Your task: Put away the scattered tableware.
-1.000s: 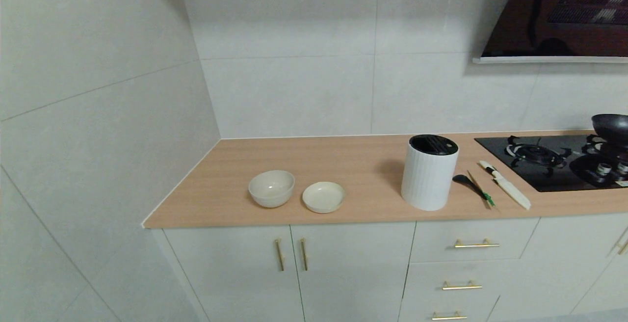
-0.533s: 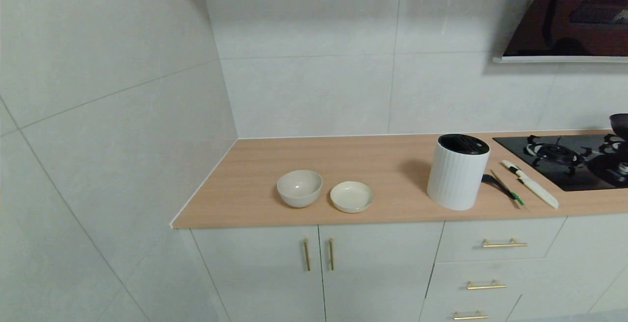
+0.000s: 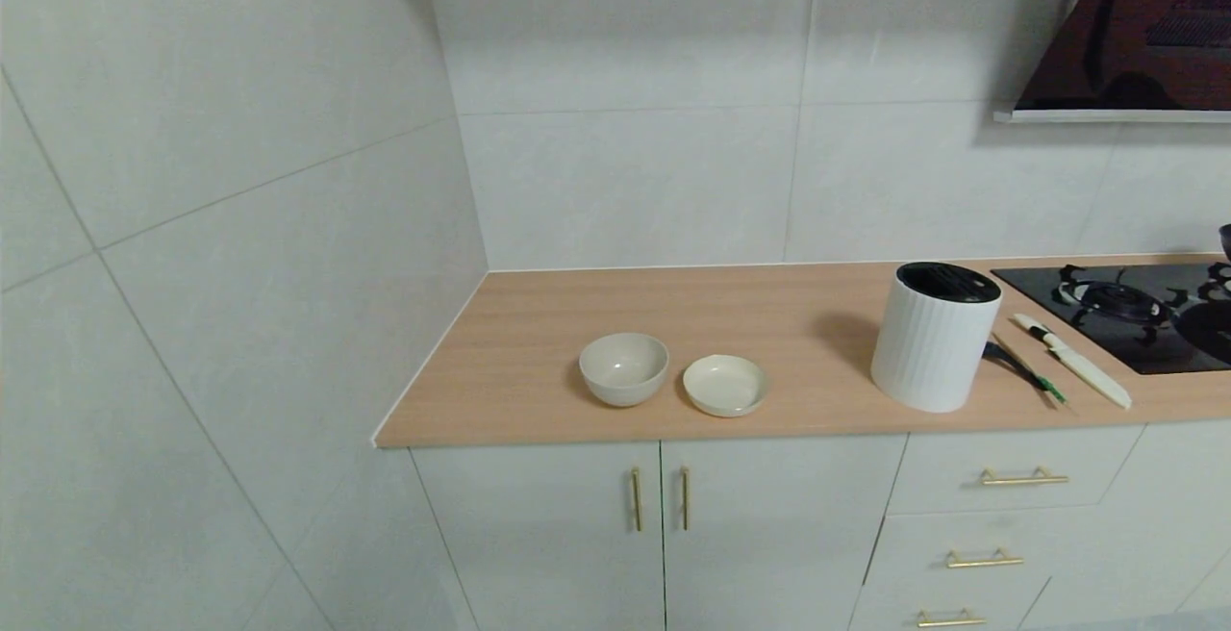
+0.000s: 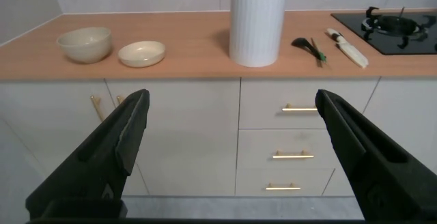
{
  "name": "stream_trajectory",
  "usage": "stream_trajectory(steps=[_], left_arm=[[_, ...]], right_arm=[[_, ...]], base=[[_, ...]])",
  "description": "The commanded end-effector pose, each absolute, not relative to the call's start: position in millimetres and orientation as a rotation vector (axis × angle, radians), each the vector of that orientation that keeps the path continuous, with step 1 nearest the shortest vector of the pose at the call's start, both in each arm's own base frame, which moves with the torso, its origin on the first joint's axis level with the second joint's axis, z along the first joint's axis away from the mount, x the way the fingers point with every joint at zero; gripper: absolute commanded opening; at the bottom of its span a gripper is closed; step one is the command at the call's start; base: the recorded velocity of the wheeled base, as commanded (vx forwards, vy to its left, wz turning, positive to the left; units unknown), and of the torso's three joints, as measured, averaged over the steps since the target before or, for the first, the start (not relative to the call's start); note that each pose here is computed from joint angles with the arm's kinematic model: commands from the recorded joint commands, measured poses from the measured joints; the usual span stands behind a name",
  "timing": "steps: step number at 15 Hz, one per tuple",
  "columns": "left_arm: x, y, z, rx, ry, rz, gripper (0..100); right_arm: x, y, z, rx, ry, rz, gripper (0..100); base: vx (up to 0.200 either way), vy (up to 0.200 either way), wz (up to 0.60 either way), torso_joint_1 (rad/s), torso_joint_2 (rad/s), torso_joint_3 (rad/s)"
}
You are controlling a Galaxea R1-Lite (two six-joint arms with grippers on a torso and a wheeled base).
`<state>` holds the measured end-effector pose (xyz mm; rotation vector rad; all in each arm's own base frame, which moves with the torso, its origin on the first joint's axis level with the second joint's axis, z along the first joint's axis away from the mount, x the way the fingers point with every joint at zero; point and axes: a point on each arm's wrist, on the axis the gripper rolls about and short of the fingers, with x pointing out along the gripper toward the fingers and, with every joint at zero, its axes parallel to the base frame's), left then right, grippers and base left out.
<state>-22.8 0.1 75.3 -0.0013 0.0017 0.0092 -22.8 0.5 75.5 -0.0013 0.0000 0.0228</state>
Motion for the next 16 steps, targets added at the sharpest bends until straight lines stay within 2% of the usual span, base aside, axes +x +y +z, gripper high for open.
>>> stream_trajectory(steps=[1,12,16], left_arm=[[-22.8,0.1,75.3,-0.003,0.002,0.009,100],[-22.8,0.1,75.3,-0.002,0.002,0.009,100],[-22.8,0.1,75.3,-0.002,0.002,0.009,100]], right_arm=[[-22.8,0.5,75.5,-0.002,0.0,0.023,100],[-22.8,0.5,75.5,-0.002,0.0,0.023,100],[-22.8,0.5,75.5,-0.002,0.0,0.023,100]], base=[[0.0,0.0,0.0,0.0,0.0,0.0],[0.0,0.0,0.0,0.0,0.0,0.0],[0.0,0.0,0.0,-0.149,0.31,0.162]])
